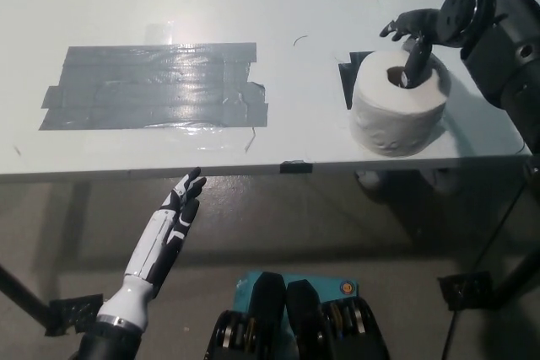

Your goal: A toilet paper roll is kept on the black spot on the desk infront of the robot and the robot inserts its right thumb into the hole in the centre to grab the roll. Then it passes the roll to a person.

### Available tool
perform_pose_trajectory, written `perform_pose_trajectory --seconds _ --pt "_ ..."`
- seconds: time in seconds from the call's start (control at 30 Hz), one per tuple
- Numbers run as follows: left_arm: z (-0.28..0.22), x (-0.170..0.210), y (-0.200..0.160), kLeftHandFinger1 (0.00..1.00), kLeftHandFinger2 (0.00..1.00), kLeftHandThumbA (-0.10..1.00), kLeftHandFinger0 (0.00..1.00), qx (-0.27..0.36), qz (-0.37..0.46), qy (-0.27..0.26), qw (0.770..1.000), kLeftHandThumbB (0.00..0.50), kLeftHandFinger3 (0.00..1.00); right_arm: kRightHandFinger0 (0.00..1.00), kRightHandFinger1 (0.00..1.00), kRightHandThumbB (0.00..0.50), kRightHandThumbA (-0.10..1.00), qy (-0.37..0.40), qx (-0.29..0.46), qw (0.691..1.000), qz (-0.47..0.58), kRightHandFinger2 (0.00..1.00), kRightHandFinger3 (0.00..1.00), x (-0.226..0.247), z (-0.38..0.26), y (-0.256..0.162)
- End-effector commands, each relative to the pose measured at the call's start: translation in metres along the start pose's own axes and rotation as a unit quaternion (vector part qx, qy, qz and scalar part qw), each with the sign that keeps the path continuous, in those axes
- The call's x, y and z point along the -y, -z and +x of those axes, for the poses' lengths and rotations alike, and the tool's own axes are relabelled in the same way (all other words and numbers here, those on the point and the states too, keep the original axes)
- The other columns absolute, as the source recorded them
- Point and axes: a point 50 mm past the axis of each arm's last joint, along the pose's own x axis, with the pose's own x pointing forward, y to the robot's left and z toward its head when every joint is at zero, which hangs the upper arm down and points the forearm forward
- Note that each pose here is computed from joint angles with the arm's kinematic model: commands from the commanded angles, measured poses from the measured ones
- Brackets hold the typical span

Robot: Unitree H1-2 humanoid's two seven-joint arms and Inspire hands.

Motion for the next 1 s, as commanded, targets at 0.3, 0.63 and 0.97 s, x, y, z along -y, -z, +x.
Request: perform_pose_trajectory --seconds 0.3,0.63,0.97 --pt "0.007 -0.009 -0.016 1.00 1.00 1.00 1.00 0.030 0.009 0.002 1.000 0.122 1.00 1.00 1.00 0.281 0.84 0.012 -0.045 0.998 0.039 1.00 1.00 -0.019 0.011 0.013" --pt "0.009 -0.009 -0.016 1.00 1.00 1.00 1.00 0.032 0.009 0.000 0.999 0.131 1.00 0.07 0.38 0.123 -0.10 0.054 -0.059 0.997 -0.018 0.73 1.00 -0.040 0.022 0.033" --pt "0.012 -0.010 -0.017 1.00 1.00 1.00 1.00 0.035 0.013 0.002 0.999 0.103 1.00 0.21 0.74 0.208 -0.10 0.105 0.022 0.977 0.187 1.00 0.35 -0.027 0.016 0.056"
